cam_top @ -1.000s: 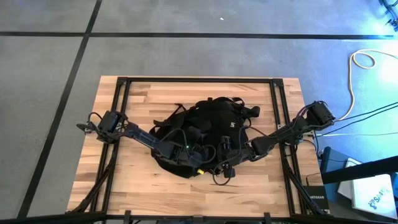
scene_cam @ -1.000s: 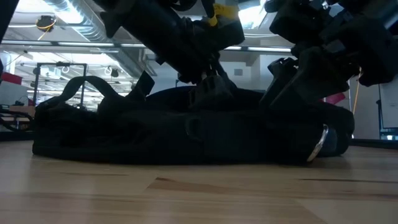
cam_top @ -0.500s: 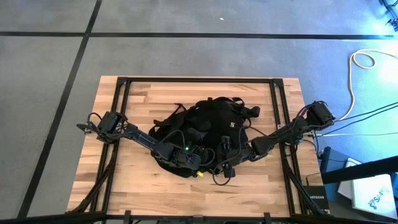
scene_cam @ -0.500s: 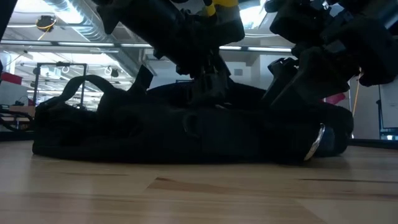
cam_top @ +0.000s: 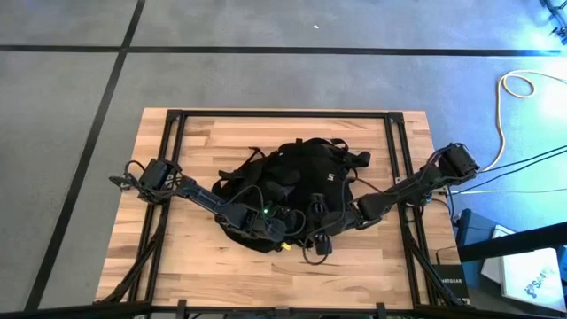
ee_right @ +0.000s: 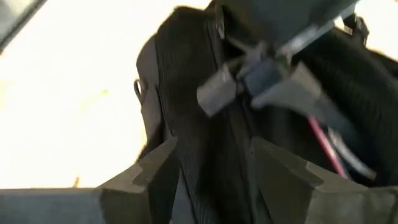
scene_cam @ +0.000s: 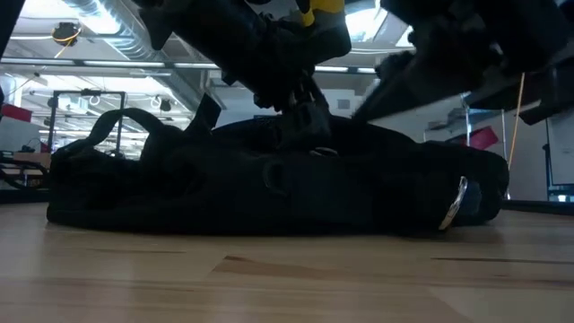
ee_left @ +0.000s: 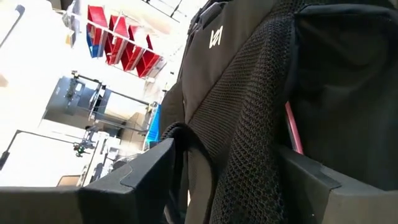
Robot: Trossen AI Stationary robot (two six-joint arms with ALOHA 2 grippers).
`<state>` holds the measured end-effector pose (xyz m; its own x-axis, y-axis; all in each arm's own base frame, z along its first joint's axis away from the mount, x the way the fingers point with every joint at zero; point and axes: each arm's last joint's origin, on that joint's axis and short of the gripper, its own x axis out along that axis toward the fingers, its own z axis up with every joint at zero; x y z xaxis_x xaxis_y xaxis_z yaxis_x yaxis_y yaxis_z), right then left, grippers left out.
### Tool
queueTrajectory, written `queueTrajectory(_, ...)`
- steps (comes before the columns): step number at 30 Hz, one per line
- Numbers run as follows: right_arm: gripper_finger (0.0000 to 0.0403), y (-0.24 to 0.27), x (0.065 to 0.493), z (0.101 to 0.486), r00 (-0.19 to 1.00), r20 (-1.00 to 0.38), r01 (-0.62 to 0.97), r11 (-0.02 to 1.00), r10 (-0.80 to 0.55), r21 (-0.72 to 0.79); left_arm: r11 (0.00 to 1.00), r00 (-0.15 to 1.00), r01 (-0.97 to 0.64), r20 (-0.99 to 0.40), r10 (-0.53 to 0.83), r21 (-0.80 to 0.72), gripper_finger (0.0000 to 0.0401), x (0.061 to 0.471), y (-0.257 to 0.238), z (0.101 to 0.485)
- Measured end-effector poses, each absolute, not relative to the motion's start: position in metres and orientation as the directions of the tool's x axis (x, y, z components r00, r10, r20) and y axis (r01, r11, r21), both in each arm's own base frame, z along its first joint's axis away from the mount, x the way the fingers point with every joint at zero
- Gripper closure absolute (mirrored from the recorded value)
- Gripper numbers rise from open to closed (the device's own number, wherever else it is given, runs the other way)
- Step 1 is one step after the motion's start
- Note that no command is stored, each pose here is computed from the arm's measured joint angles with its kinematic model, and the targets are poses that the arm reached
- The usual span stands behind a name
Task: Unpack backpack
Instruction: Remove the pink charger cable from the black backpack
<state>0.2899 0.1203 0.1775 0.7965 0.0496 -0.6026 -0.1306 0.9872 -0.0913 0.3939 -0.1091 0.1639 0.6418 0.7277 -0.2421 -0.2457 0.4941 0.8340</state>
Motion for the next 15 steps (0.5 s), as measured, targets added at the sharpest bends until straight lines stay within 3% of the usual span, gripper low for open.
queueTrajectory(7, 0.0224, 0.122, 0.294, 0.185, 0.809, -0.587, -0.167, 0.972, 0.040, -0.164, 0.469, 0.618, -0.279, -0.217, 0.756, 0.838, 0.0177, 0.392, -0.111, 0.165)
queueTrajectory(12, 0.0224, 0.114, 0.291, 0.179, 0.781, -0.610, -0.074, 0.950, -0.135, -0.305, 0.486, 0.626, -0.301, -0.215, 0.750, 0.821, 0.0177, 0.391, -0.114, 0.167)
queueTrajectory(15, 0.0224, 0.109, 0.292, 0.179, 0.773, -0.615, -0.059, 0.948, -0.155, -0.314, 0.504, 0.639, -0.301, -0.221, 0.737, 0.810, 0.0177, 0.391, -0.115, 0.170)
